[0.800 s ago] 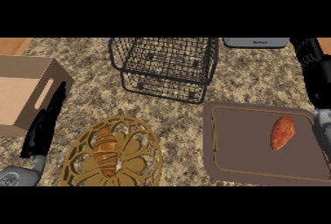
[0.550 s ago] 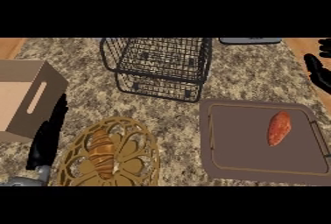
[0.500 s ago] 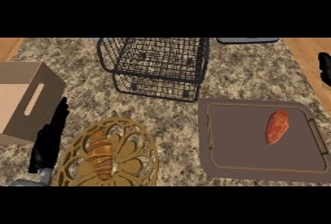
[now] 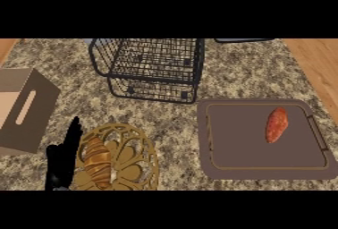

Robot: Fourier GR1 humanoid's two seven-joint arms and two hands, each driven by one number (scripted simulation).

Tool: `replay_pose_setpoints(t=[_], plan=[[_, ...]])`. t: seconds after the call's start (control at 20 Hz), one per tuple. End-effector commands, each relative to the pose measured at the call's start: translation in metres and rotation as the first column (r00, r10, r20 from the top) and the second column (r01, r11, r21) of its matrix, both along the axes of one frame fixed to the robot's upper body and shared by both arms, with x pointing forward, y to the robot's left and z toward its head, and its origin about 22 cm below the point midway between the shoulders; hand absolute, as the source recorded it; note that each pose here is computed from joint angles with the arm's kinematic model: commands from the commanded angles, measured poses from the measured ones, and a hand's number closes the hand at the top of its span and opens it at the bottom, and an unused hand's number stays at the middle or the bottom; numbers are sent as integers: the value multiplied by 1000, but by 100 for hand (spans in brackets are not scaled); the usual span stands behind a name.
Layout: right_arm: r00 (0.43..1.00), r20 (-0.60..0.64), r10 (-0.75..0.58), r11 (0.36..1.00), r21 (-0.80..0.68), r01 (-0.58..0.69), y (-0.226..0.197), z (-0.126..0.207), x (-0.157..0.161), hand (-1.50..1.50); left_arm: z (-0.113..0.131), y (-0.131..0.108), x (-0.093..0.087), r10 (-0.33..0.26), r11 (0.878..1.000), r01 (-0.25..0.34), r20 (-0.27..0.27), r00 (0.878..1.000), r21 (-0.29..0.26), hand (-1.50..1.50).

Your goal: Pick the sweet potato from the tray and place it in the tiered basket

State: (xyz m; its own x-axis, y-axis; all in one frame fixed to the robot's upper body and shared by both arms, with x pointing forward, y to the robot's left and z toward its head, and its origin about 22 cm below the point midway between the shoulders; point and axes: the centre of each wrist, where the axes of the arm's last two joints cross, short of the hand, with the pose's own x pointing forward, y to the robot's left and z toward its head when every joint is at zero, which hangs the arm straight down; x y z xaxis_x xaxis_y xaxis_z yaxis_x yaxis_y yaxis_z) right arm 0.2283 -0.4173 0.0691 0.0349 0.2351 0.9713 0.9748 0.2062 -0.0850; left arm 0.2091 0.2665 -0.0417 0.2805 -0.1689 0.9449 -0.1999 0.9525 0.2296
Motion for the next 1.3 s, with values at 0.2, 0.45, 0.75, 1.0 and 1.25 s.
replay_pose_setpoints(t=[0.2,0.45,0.75,1.0,1.25], plan=[[958,-255,128,978,191,-80,40,-12,-63,-150,-5,-8,-5,-27,999,27,4,1000,-33,0],[816,-514,264,953,272,-137,51,-11,-74,-150,-8,-20,-5,-75,997,75,2,997,-24,0],[607,-768,205,974,223,-46,40,25,-67,-150,-7,-19,2,-106,994,106,15,994,-9,0],[577,-804,141,977,206,49,59,56,-33,-150,-5,-35,10,-111,993,112,16,994,-35,0],[488,-861,145,981,189,41,70,57,-11,-150,0,-20,18,-106,994,107,12,994,-32,0]])
